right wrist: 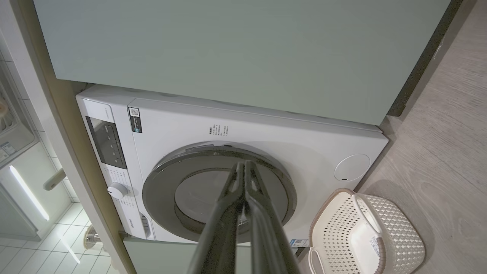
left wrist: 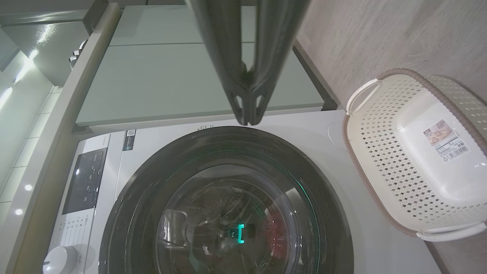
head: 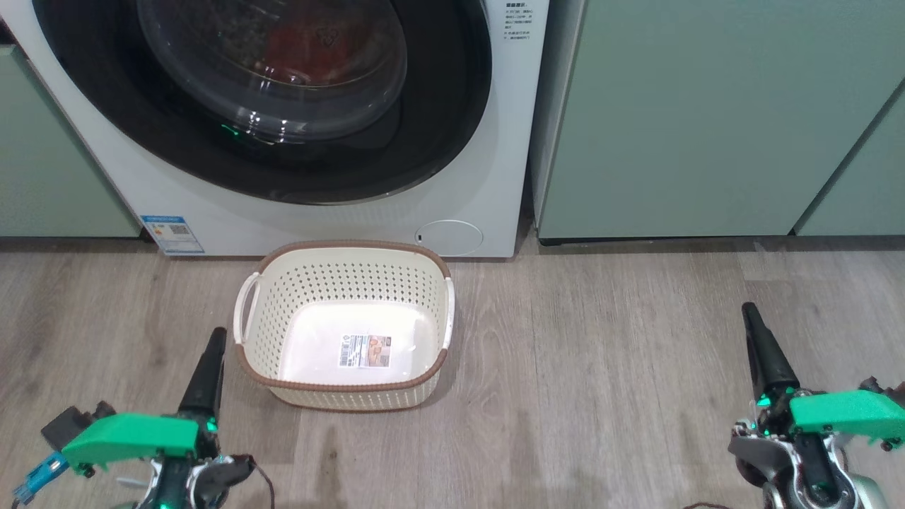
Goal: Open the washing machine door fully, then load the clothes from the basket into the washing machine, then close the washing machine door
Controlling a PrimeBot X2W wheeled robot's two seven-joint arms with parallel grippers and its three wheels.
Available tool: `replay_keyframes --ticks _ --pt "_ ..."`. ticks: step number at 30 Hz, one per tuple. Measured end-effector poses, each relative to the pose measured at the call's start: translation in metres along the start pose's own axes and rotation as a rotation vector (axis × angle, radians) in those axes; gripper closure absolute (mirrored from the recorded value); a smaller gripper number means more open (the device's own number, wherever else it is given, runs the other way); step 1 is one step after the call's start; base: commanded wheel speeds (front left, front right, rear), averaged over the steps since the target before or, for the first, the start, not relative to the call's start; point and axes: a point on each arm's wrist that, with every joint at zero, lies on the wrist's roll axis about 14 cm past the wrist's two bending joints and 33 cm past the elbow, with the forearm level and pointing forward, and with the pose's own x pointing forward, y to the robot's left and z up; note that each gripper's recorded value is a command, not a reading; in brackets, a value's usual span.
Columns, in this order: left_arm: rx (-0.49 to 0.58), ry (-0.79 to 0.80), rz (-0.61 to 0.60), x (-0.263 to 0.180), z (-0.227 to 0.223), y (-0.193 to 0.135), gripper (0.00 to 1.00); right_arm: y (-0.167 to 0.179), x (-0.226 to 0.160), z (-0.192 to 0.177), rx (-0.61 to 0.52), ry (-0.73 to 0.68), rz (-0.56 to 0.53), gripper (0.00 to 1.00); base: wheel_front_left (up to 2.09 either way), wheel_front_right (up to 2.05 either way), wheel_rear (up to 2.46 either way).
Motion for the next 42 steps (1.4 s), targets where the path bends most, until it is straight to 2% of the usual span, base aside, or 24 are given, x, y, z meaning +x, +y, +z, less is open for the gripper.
replay_keyframes --ticks 13,42 --pt "-0.153 0.0 -0.025 0.0025 0.0013 -0.0045 1.0 0.001 0.0041 0.001 0.136 -0.003 0.005 1.0 0.0 0.0 0.0" --pt "-0.154 -0.003 -0.031 0.0039 0.0023 -0.0067 1.0 0.0037 0.0057 0.003 0.138 -0.003 0.013 1.0 0.0 0.0 0.0"
